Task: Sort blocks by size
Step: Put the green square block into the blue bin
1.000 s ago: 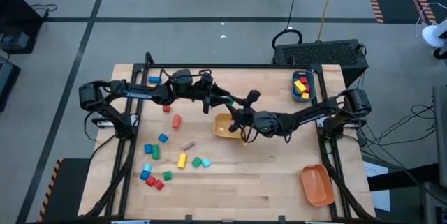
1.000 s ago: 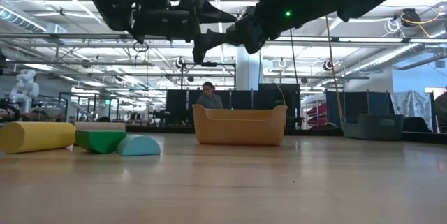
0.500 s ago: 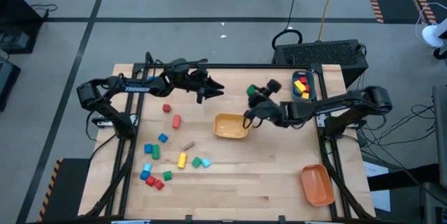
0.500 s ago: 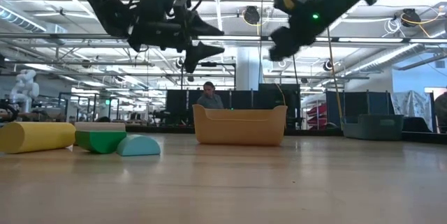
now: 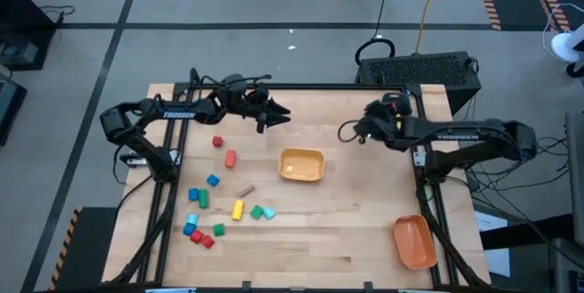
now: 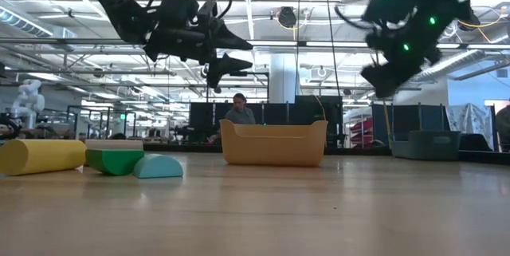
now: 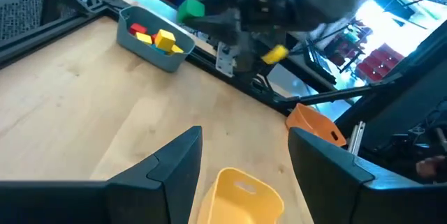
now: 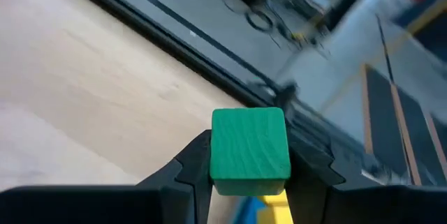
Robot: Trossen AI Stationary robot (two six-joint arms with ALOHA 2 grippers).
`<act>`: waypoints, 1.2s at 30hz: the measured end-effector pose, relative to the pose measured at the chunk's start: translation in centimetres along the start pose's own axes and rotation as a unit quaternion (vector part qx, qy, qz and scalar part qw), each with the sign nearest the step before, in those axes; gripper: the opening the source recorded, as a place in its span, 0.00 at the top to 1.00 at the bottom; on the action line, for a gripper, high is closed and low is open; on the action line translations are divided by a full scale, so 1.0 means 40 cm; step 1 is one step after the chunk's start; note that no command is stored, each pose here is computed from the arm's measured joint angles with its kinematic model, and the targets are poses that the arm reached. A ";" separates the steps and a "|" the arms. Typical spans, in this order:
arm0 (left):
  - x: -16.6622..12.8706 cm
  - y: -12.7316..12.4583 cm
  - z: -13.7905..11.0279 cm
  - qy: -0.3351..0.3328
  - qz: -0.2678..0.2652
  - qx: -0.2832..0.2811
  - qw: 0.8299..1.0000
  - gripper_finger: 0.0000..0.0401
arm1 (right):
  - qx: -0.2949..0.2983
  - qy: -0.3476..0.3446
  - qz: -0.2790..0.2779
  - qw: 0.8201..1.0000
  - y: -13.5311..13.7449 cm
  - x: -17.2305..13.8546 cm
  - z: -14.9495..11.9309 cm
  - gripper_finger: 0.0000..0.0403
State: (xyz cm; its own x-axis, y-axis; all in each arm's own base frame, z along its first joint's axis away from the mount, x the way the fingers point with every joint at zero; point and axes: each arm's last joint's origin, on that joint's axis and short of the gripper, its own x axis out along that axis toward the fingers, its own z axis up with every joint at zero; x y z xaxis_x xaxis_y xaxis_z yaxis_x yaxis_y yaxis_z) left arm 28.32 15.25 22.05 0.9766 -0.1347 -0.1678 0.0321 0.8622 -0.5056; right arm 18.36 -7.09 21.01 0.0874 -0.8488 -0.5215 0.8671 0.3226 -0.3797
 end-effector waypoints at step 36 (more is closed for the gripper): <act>-0.129 -0.034 -0.027 0.141 0.297 0.079 0.941 0.46 | 0.155 0.101 -0.080 0.980 -0.142 0.215 -0.059 0.64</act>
State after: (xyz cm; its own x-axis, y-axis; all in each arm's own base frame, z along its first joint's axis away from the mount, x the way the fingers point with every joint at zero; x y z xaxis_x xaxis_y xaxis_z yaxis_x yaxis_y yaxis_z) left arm 22.98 14.23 22.68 0.7383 0.2887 -0.6096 -0.4479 0.8856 -0.1230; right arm 13.02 -15.25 16.87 -0.1327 -0.7680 -0.6266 0.9718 0.0235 -0.2345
